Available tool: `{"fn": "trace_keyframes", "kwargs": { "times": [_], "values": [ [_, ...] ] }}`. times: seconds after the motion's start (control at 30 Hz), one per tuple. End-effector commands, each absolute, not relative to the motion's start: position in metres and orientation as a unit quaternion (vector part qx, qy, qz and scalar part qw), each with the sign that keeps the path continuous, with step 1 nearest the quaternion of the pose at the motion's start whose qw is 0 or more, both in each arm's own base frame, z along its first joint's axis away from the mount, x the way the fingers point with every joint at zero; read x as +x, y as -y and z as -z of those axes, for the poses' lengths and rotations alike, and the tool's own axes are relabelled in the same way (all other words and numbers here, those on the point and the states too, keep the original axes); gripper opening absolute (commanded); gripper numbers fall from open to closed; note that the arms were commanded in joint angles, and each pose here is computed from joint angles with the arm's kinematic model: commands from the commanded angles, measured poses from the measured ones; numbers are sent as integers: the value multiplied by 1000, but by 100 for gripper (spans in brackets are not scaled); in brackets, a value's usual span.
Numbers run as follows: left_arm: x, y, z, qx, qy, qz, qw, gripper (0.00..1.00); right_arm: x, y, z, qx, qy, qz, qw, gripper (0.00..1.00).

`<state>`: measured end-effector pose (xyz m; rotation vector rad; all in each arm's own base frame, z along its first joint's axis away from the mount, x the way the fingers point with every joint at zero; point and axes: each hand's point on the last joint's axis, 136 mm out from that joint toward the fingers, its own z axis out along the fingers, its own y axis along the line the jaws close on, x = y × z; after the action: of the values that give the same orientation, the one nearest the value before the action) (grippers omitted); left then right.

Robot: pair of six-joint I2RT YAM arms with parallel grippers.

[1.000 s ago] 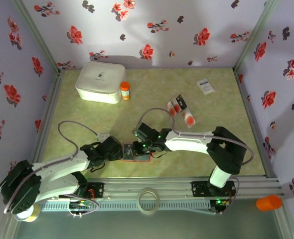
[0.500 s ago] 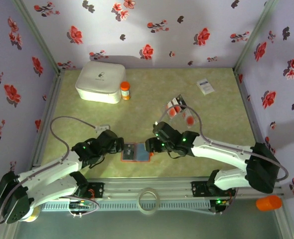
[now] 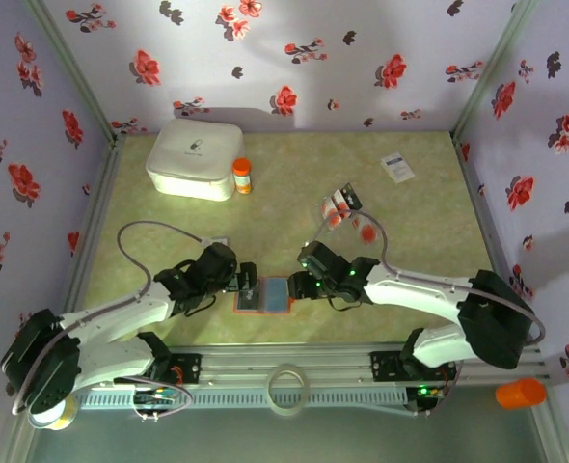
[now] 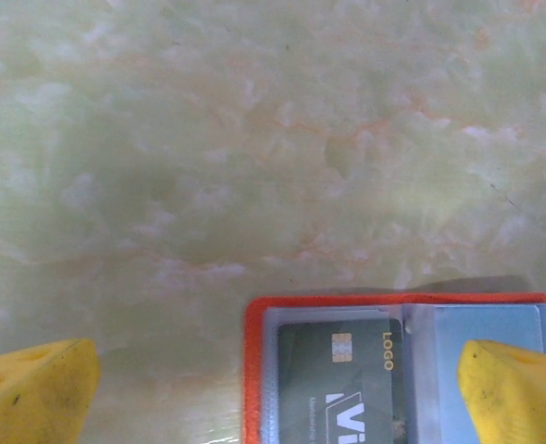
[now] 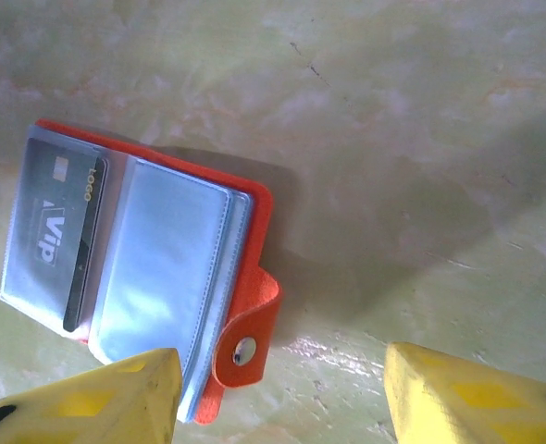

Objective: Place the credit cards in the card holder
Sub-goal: Close the card holder at the bottom-center of the table.

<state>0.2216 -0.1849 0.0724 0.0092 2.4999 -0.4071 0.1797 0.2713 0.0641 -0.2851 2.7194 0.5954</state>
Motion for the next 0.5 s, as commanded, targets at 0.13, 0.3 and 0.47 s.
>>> {"fn": "trace_keyframes", "kwargs": {
  "times": [0.13, 0.3, 0.47],
  "values": [
    [228, 201, -72, 15, -937, 181, 298, 100, 184, -283, -50, -89, -960, -216, 158, 59],
    [228, 206, -67, 14, -937, 192, 291, 100, 184, -279, -37, -89, -965, -195, 152, 43],
    [227, 210, -61, 14, -937, 199, 286, 100, 191, -272, -34, -86, -968, -177, 158, 11]
  ]
}}
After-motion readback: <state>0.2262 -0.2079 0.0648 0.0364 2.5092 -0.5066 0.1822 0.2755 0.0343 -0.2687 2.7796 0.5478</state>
